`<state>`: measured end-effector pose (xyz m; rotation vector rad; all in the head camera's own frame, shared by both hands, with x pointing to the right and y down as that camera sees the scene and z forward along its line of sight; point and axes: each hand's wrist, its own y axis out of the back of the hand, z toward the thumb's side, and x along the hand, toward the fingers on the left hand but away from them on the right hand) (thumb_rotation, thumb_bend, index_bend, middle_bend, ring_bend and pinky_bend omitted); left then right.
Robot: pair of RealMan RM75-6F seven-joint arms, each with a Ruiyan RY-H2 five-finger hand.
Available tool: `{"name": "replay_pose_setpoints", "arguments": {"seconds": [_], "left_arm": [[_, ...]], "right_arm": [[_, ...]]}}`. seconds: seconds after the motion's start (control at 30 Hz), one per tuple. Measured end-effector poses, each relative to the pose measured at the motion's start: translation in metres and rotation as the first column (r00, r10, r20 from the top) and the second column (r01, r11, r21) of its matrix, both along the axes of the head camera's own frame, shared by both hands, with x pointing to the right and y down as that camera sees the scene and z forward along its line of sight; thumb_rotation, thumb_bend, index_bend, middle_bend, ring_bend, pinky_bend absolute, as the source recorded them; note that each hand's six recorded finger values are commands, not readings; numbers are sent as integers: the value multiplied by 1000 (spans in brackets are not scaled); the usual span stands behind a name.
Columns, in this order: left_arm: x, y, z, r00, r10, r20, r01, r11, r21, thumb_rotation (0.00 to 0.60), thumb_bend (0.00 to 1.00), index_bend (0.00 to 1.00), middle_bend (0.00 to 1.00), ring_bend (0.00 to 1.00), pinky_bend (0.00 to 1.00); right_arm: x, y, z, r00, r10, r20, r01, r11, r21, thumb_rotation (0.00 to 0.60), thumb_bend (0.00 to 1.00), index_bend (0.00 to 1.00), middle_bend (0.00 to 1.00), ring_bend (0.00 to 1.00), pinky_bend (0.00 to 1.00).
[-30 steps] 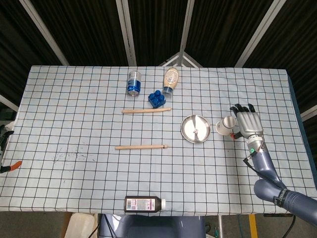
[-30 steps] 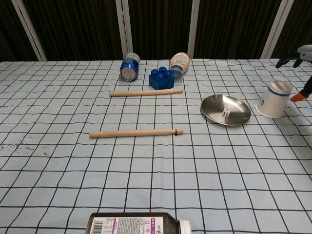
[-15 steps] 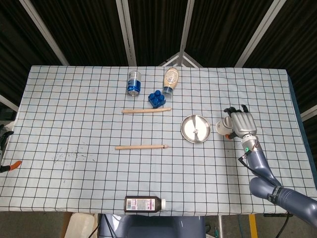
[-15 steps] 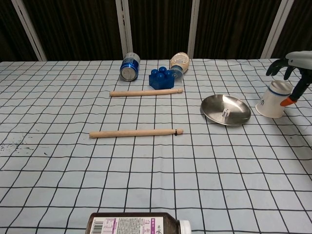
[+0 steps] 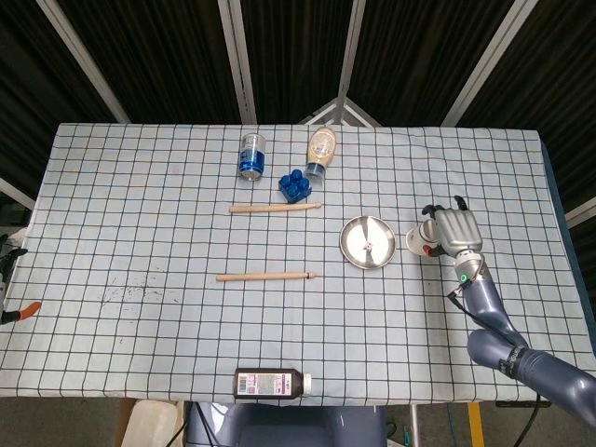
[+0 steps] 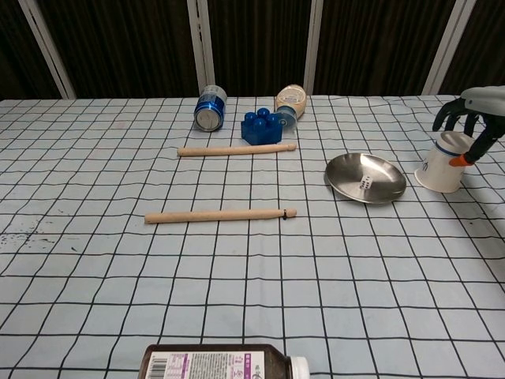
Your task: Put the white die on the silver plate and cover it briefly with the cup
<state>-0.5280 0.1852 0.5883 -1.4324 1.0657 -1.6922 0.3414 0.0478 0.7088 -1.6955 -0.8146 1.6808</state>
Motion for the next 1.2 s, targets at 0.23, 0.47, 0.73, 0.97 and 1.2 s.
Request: {"name": "replay_pose_setpoints", "arguments": {"seconds": [0.23,0.47,0.73,0.97,1.2], "left_arm": [[1,1,2,1000,4,3,-4,1000,-11,600,217,203,0,0,63],[1,1,1,1000,1,4,-1,1000,-12,600,217,206,0,0,63],[0,0,1,1000,0,1,0,1000,-13,600,218,209,0,0,63],[0,0,-1,1000,-1,-8,1,1000,-7,600,217,212,0,0,63],[2,-1,0,1000,5,-17,-5,1000,-9,600,217,214,0,0,63]], "right_arm": [[1,0,-2,1000,-3,-1,4,1000,15,600,360,493,422,409,0],[1,2,-1,1000,-5,-3,5,1000,14,600,401,527,449,409,0],[-7,-3,-12,1000,-29,11,29,999,39,600,404,527,451,409,0],[-35,-11,-33,995,-95,24,93,993,69,600,404,527,451,409,0],[-72,-9,-37,987,-160,32,159,986,43,600,405,527,451,409,0]]}}
